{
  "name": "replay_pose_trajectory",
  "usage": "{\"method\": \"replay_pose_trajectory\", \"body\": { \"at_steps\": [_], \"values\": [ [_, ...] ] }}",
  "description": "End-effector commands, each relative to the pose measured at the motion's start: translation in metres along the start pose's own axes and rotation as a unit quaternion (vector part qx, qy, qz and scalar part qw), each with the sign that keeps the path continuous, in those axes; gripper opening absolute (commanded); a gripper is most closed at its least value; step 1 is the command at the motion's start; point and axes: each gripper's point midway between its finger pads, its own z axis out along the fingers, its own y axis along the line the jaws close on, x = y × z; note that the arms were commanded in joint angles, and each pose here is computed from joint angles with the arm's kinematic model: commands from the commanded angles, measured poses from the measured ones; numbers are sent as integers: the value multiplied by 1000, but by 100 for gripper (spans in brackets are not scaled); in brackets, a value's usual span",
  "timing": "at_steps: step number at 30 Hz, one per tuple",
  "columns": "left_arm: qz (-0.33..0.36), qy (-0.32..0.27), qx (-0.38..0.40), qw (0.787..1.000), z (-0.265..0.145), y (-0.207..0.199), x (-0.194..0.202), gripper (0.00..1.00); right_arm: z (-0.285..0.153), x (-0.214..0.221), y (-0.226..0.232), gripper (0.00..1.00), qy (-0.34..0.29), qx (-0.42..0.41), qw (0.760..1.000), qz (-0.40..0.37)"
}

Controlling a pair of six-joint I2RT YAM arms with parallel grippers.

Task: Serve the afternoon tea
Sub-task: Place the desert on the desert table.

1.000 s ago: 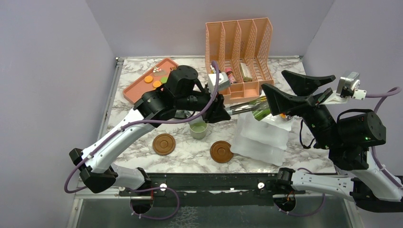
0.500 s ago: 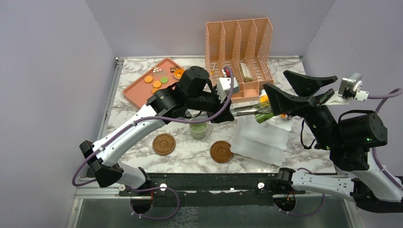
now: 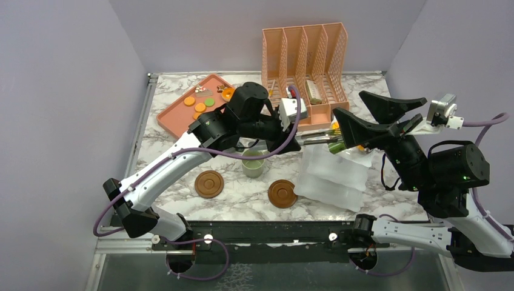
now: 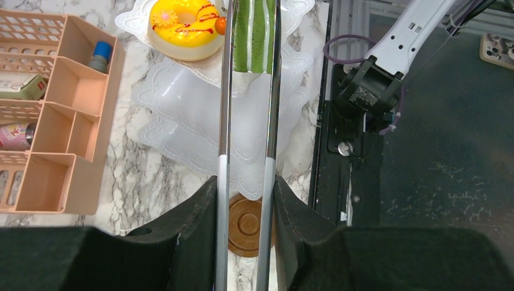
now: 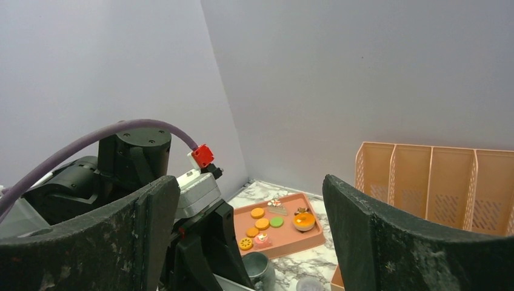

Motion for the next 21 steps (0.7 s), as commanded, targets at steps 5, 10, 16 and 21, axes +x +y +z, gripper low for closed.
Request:
{"method": "replay_pose_trajectory", "body": {
  "at_steps": [5, 10, 16, 21],
  "values": [
    [49, -36, 3, 998, -1, 0, -26, 27, -4, -11, -9, 93, -20, 16, 1000, 1],
    [53, -35, 8, 998, 3, 0, -27, 26, -4, -11, -9, 93, -20, 17, 1000, 1],
    [56, -29, 12, 998, 9, 1, -23, 26, -5, -11, -10, 94, -21, 18, 1000, 3],
    [58, -26, 14, 998, 13, 2, -22, 26, -5, -8, -9, 94, -17, 16, 1000, -1]
  ]
}}
